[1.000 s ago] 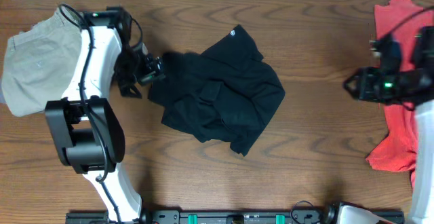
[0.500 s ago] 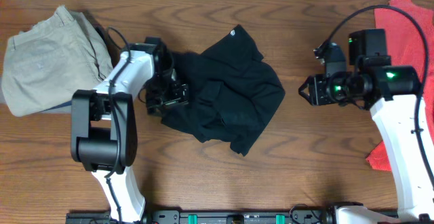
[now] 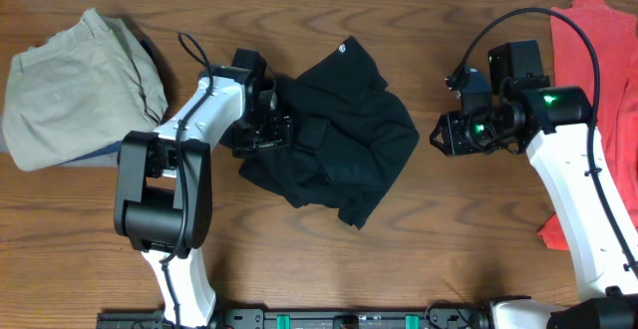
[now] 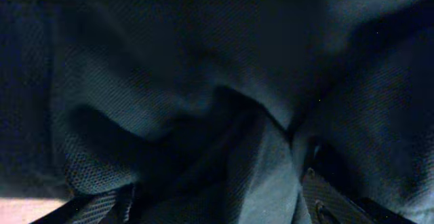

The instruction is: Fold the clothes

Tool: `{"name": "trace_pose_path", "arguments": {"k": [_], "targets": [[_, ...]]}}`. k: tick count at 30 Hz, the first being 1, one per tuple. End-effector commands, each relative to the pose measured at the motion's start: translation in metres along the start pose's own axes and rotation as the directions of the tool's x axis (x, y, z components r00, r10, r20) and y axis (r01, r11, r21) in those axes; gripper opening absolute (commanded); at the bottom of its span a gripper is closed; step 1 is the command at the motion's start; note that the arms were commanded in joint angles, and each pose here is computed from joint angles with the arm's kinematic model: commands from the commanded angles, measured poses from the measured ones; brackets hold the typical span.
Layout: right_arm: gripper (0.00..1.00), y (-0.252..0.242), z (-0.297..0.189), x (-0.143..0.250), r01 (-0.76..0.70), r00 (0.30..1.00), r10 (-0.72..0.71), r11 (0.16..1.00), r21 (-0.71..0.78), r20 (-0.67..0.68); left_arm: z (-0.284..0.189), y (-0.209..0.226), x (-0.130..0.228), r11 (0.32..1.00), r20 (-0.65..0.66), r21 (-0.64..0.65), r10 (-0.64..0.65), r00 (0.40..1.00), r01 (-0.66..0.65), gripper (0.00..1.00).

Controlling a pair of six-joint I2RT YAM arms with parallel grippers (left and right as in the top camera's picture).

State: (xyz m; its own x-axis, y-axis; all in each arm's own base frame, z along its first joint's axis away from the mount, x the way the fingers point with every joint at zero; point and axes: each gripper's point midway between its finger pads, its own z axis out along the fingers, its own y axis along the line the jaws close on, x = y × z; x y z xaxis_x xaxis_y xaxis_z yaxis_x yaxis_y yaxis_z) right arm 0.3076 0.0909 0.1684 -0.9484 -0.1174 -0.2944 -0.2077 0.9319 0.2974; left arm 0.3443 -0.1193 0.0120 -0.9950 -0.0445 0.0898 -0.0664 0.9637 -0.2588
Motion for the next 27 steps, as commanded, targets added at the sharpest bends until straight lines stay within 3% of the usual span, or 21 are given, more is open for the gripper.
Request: {"name": "trace_pose_path", "arguments": {"k": [1,5,12,14,16,17,22,27], "targets": [[0.35,0.000,0.003,0.002,-0.010,1.000,0.011,1.000,0.006,-0.009,0.003,-0.003,0.002,1.000,-0.004,-0.013,0.006,1.000,-0.006,0.80],[0.35,-0.001,0.003,0.002,-0.010,1.000,0.011,1.000,0.015,-0.008,0.000,-0.003,0.004,1.000,-0.012,-0.015,0.002,1.000,-0.002,0.62],[0.35,-0.004,0.002,0.002,-0.014,1.000,0.014,0.999,0.031,-0.008,-0.016,-0.009,-0.003,1.000,0.049,0.001,0.020,0.999,-0.020,0.52],[0.35,-0.004,0.002,0.002,-0.014,1.000,0.015,0.999,0.031,-0.008,-0.014,-0.009,-0.003,1.000,0.045,-0.004,0.021,0.999,-0.020,0.37],[0.35,-0.004,0.002,0.002,-0.014,1.000,0.014,0.999,0.031,-0.009,-0.013,-0.005,-0.002,0.999,0.043,-0.027,0.020,0.999,-0.019,0.12],[0.35,-0.004,0.002,0.002,-0.014,1.000,0.014,0.999,0.031,-0.009,-0.013,-0.002,-0.001,0.999,0.041,-0.041,0.018,0.999,-0.016,0.06],[0.35,-0.001,0.004,0.000,-0.005,1.000,0.005,1.000,0.024,-0.003,-0.024,0.003,0.009,0.999,0.020,-0.053,0.001,1.000,0.000,0.06],[0.38,0.018,0.015,-0.009,0.053,0.999,-0.053,0.998,-0.019,0.013,-0.064,0.011,0.021,0.998,0.056,-0.042,-0.037,0.998,0.039,0.06]]}}
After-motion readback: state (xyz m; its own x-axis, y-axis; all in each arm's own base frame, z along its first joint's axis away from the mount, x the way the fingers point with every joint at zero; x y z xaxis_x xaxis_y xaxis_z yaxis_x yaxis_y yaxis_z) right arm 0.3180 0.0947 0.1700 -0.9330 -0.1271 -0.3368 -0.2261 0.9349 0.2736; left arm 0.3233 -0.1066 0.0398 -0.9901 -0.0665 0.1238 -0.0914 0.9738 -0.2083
